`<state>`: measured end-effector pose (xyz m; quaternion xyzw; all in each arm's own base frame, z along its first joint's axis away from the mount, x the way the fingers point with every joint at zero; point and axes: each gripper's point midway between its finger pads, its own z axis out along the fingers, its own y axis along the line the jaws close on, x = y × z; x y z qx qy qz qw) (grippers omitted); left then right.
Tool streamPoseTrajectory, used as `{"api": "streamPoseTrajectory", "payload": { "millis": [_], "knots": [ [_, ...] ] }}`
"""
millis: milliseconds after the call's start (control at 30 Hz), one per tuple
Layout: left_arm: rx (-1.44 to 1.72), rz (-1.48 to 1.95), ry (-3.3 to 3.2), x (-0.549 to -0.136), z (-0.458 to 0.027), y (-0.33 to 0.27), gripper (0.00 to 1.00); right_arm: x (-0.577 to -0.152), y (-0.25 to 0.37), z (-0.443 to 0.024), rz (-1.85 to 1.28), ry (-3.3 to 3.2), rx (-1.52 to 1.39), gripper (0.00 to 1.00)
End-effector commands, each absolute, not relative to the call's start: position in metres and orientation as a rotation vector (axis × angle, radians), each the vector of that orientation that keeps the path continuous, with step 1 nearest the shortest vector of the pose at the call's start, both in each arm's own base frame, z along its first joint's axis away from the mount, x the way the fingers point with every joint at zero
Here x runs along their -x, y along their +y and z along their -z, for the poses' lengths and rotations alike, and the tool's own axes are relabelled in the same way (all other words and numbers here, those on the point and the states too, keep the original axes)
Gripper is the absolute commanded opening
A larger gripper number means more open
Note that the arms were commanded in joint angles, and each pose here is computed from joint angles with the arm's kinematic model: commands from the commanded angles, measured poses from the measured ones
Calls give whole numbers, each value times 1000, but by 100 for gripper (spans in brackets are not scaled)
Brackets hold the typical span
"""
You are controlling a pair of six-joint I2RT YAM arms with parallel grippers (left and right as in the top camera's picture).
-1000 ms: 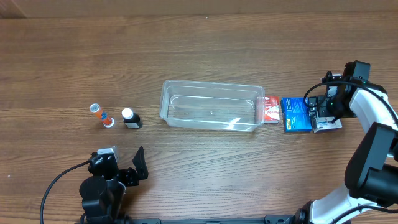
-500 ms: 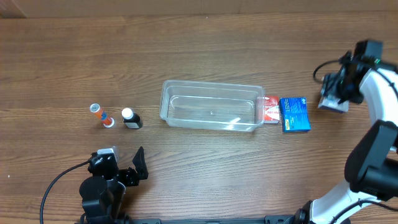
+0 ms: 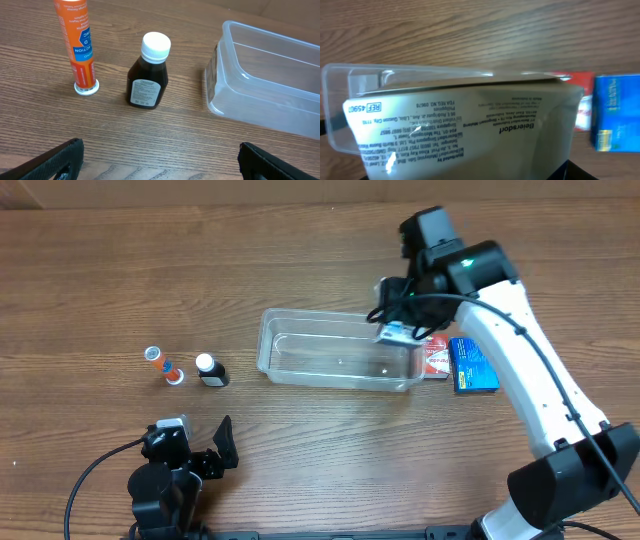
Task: Pack container
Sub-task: 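Carry the white box with the right gripper into the container and release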
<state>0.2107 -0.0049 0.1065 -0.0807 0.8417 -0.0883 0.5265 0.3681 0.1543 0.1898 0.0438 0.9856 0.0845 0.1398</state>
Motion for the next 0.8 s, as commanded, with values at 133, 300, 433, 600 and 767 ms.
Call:
{"api": "streamPoseTrajectory", "payload": {
  "millis": [133,300,433,600,767],
  "knots": [
    [206,215,2004,-211,-106,-4,100,-343,148,-113,-140,2975,-290,66],
    [206,215,2004,-211,-106,-4,100,-342,147,-82,-133,2969,-197,67],
    [206,215,2004,-211,-106,-4,100,-350,144,-70,-105,2922,-157,67],
    [206,215,2004,-211,-106,-4,100,-363,135,-73,-10,2860,-62,67],
    [206,215,2004,-211,-106,-4,100,-371,136,-78,-2,2829,14,67]
  ]
}}
